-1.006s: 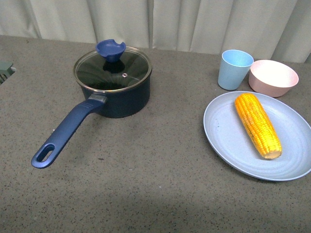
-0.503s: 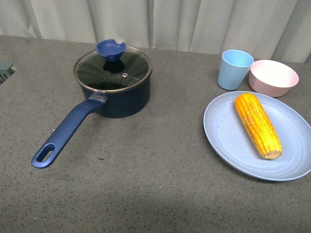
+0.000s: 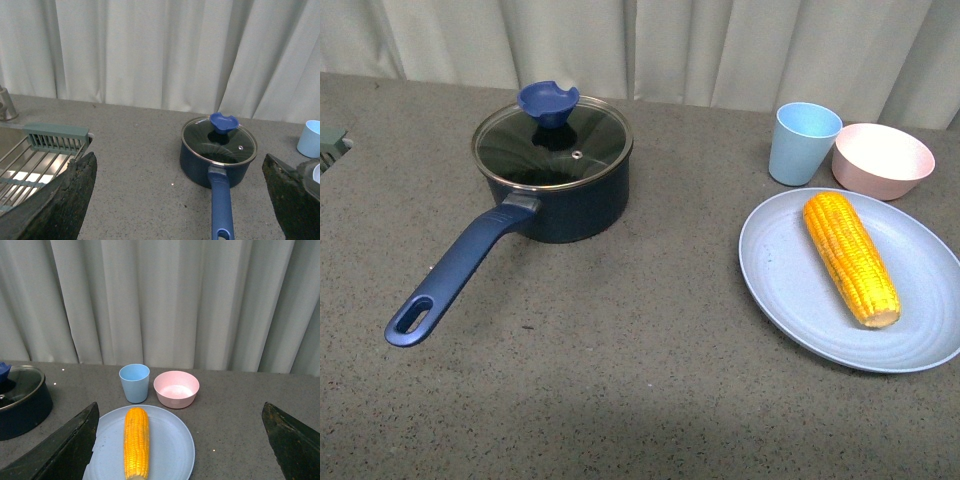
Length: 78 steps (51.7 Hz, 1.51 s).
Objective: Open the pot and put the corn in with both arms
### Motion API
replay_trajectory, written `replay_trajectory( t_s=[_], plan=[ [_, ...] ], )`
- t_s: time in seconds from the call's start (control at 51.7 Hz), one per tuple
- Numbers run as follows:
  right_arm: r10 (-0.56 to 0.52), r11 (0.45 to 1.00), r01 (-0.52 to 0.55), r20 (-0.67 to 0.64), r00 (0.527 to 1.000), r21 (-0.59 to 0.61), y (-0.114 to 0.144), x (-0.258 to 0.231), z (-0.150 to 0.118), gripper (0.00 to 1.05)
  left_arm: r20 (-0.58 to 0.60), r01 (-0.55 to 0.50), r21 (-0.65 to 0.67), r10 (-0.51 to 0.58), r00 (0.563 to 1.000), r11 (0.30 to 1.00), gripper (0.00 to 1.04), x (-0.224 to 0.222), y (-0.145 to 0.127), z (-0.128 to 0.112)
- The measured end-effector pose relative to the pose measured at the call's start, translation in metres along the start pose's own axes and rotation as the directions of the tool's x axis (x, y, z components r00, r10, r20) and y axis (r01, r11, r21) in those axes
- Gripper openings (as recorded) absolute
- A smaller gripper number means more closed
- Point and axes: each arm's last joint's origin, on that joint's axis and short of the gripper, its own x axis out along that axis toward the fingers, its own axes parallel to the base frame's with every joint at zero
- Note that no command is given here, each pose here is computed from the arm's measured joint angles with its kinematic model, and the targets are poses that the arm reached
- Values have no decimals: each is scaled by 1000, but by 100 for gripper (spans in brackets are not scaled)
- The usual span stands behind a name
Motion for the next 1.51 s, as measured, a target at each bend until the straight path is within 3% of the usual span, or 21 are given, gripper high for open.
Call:
replay_trajectory(
  t_s=[1.102,1.199,1.509],
  plan=[
    [0,1000,0,0,1000,0,0,0,0,95,0,-1,0,1,1000,1000,98,0,0,0],
    [-1,1000,1,0,1000,0,0,0,0,95,-128,-179,-37,173,977,983,98,6,-2,-7],
    [0,1000,0,0,1000,0,0,0,0,95,-93,-82,-163,67,993,983,98,66,-16,2]
  ],
)
